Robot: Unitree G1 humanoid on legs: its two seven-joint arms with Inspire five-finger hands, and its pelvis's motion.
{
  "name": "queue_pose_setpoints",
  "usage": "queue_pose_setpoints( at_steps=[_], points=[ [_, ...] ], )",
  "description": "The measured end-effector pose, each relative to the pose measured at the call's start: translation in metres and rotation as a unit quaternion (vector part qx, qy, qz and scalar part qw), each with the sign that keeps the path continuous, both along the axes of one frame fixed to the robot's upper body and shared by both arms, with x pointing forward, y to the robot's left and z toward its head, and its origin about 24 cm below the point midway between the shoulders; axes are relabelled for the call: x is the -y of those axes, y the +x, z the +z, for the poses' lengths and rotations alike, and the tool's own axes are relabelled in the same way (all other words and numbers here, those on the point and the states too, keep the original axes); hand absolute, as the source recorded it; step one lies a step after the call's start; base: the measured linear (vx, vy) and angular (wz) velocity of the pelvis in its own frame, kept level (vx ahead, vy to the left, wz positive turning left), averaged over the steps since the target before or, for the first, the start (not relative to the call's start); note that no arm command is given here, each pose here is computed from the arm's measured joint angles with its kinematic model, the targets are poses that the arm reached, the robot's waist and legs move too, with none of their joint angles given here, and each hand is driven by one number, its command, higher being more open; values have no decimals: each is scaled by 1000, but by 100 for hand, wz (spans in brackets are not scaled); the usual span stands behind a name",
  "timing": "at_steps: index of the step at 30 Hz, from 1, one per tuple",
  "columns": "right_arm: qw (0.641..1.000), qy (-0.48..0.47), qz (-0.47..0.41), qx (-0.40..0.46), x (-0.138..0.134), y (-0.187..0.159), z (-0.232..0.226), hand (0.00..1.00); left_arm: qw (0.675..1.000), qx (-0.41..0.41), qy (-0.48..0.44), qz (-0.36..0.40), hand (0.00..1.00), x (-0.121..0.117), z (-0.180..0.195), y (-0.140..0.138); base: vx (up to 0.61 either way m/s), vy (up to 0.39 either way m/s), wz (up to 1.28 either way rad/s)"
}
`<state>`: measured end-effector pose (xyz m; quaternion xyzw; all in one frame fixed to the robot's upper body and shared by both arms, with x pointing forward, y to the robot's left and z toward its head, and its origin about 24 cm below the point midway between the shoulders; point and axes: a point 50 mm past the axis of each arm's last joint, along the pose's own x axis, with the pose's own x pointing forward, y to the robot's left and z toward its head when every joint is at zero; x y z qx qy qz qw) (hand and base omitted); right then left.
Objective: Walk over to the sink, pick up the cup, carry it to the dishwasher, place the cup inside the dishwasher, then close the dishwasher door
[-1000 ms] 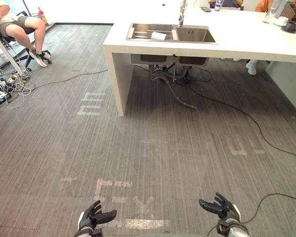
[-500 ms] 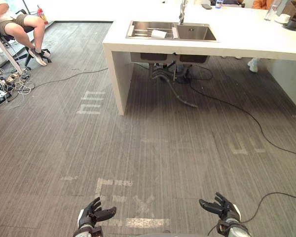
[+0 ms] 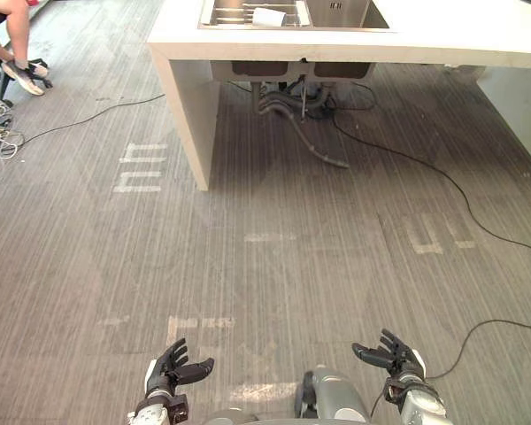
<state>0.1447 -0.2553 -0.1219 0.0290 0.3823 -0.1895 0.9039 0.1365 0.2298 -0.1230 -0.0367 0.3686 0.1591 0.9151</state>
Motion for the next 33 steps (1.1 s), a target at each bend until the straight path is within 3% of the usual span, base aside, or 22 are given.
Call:
queue_pose_setpoints(
  at_steps=[4, 10, 15, 19, 26, 33],
  points=[
    [1000, -14, 0, -7, 9, -4, 1, 90, 1000, 17, 2, -1, 90, -1, 5, 13, 694, -182, 52],
    [1000, 3, -7, 13, -1, 6, 3, 90, 999, 43, -16, 9, 90, 8, 10, 23, 670, -223, 13],
    [999, -8, -16, 46, 2, 17, 11, 90, 988, 150, -22, 7, 90, 20, 46, 51, 532, -72, -11],
    [999, -15, -22, 28, 7, 5, 7, 90, 970, 240, -27, 0, 90, 34, 83, 60, 558, 165, -31],
    [999, 17, -19, -19, -15, -19, -11, 90, 902, 432, 6, -20, 90, 44, 178, 81, 624, 220, -6],
    [999, 28, 36, 4, -35, -4, -8, 90, 818, 573, 41, 23, 90, 38, 237, 68, 536, 0, 5]
  ],
)
